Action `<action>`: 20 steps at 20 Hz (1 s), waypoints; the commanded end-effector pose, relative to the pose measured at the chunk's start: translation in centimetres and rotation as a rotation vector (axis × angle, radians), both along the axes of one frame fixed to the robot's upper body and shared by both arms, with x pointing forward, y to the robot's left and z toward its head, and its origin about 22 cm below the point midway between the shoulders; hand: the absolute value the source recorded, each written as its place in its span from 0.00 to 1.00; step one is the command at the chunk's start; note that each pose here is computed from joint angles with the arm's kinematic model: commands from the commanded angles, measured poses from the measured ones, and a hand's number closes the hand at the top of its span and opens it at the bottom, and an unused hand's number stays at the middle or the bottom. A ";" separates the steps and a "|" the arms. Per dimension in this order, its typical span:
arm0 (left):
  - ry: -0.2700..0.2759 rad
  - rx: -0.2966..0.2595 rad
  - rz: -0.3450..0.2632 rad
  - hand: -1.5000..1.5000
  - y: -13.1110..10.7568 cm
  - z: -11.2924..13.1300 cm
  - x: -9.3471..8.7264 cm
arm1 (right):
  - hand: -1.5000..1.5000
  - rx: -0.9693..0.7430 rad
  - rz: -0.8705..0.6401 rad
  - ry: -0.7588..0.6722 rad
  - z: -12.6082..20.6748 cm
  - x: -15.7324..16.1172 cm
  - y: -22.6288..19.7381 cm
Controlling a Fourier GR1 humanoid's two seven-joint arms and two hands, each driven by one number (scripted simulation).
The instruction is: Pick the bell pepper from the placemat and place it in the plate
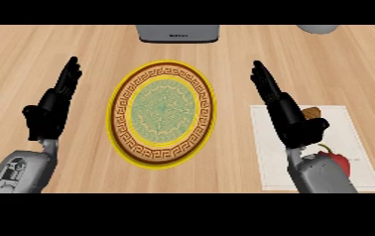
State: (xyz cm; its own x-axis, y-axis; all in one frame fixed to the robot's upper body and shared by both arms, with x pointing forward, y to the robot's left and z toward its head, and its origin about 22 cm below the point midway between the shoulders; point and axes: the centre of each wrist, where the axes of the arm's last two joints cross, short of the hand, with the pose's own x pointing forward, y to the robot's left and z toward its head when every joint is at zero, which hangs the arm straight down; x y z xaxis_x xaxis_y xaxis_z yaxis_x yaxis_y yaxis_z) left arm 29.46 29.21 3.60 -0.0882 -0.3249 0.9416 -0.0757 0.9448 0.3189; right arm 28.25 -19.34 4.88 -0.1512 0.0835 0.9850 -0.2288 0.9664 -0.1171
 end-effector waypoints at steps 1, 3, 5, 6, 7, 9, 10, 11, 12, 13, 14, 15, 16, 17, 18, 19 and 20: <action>0.020 0.047 0.033 0.50 0.1 -2.1 -1.7 | 0.00 0.082 -0.084 -0.042 -0.9 -1.2 -0.9; 0.056 0.095 0.071 0.50 2.8 -2.3 -3.7 | 0.00 0.213 -0.249 -0.144 1.8 -1.7 -4.5; 0.090 0.161 0.109 0.50 4.7 -2.9 -4.7 | 0.00 0.353 -0.382 -0.251 4.2 -1.6 -6.7; 0.077 0.198 0.164 0.50 6.7 -1.4 -4.1 | 0.00 0.408 -0.436 -0.285 4.8 -2.6 -7.7; 0.125 0.155 0.140 0.50 5.4 -3.2 -5.0 | 0.00 -0.189 -0.671 -0.206 1.7 -3.0 -13.6; 0.157 0.147 0.153 0.50 5.5 -5.0 -6.8 | 0.00 0.006 -0.869 -0.411 2.6 -4.2 -12.3; 0.149 0.156 0.144 0.50 6.1 -4.8 -7.3 | 0.00 0.030 -0.921 -0.465 2.8 -4.9 -11.8; 0.140 0.168 0.134 0.50 6.4 -4.1 -7.5 | 0.00 0.044 -0.955 -0.491 1.6 -6.5 -10.8; 0.139 0.154 0.134 0.50 5.7 -4.6 -7.7 | 0.00 0.076 -1.009 -0.522 1.1 -7.4 -10.7; 0.139 0.146 0.125 0.50 5.7 -4.2 -7.2 | 0.00 0.122 -1.022 -0.570 1.8 -8.4 -8.9; 0.129 0.151 0.129 0.50 5.6 -4.6 -8.3 | 0.00 0.123 -1.048 -0.600 1.6 -9.7 -9.1; 0.120 0.151 0.126 0.50 5.5 -3.7 -7.6 | 0.00 0.121 -1.050 -0.595 0.5 -11.9 -8.9; 0.135 0.142 0.104 0.50 4.4 -4.7 -8.3 | 0.00 0.128 -1.049 -0.605 0.3 -12.9 -7.6; 0.116 0.156 0.124 0.50 6.2 -4.6 -8.3 | 0.00 0.124 -1.032 -0.625 1.4 -14.5 -7.0; 0.115 0.168 0.104 0.50 5.5 -3.0 -8.2 | 0.00 0.090 -1.007 -0.597 1.8 -15.8 -6.6; 0.118 0.149 0.101 0.50 5.0 -4.9 -7.8 | 0.00 0.089 -0.945 -0.546 -0.2 -16.5 -5.7; 0.119 0.142 0.102 0.50 4.7 -4.4 -9.6 | 0.00 0.052 -0.914 -0.482 2.1 -17.8 -6.4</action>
